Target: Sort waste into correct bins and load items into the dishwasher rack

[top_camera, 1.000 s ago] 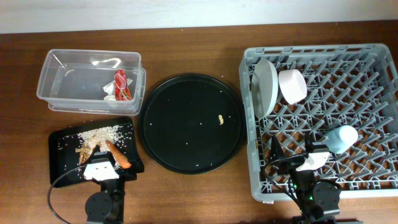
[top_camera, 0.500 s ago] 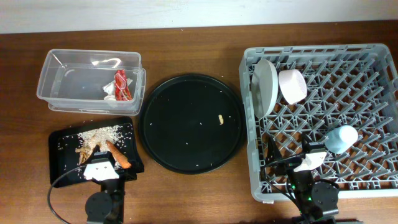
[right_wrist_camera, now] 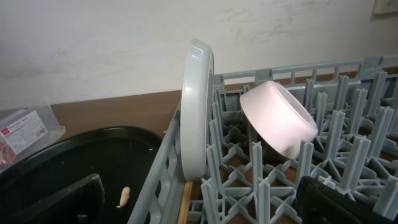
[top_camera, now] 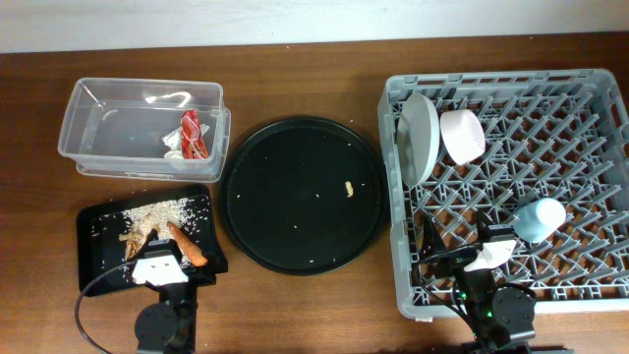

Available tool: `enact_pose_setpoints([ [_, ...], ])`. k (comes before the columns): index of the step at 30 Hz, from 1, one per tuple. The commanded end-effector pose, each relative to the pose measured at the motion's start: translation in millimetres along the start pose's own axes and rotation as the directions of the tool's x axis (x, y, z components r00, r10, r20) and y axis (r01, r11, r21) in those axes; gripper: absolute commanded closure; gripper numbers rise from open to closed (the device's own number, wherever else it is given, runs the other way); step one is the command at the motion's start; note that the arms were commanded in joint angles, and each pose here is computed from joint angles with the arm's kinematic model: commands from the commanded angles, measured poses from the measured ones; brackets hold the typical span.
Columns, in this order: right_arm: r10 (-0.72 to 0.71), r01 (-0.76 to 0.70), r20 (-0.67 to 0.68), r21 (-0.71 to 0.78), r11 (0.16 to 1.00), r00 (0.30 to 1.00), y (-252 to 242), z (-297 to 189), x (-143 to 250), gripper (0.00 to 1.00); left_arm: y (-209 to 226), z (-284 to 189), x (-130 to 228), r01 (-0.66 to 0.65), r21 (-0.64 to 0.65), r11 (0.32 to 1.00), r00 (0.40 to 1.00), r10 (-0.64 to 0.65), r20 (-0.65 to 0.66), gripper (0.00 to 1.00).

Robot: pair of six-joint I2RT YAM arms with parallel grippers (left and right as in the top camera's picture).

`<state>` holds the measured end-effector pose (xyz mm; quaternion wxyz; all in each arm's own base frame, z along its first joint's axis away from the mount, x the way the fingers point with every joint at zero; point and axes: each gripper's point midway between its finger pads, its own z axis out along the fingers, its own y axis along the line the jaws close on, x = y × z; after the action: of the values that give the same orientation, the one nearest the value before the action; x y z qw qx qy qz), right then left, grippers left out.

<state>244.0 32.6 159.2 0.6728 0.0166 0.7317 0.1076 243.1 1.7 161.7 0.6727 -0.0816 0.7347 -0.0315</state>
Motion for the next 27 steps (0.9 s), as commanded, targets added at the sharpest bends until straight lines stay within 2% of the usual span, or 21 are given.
enact_pose_setpoints([
  [1, 0.001, -0.001, 0.002, 0.023, 1.000, 1.000, -6.3, 0.1, 1.1, 0.02, -0.3, 0.4, 1.6, -0.011, 0.006, 1.000, 1.000, 0.011, 0.005, 0.01],
  [27, 0.003, -0.004, 0.007, 0.049, 0.999, 1.000, -12.9, -0.2, 0.0, 0.02, -0.3, 0.4, 1.7, -0.011, 0.006, 1.000, 1.000, 0.011, 0.005, 0.01],
])
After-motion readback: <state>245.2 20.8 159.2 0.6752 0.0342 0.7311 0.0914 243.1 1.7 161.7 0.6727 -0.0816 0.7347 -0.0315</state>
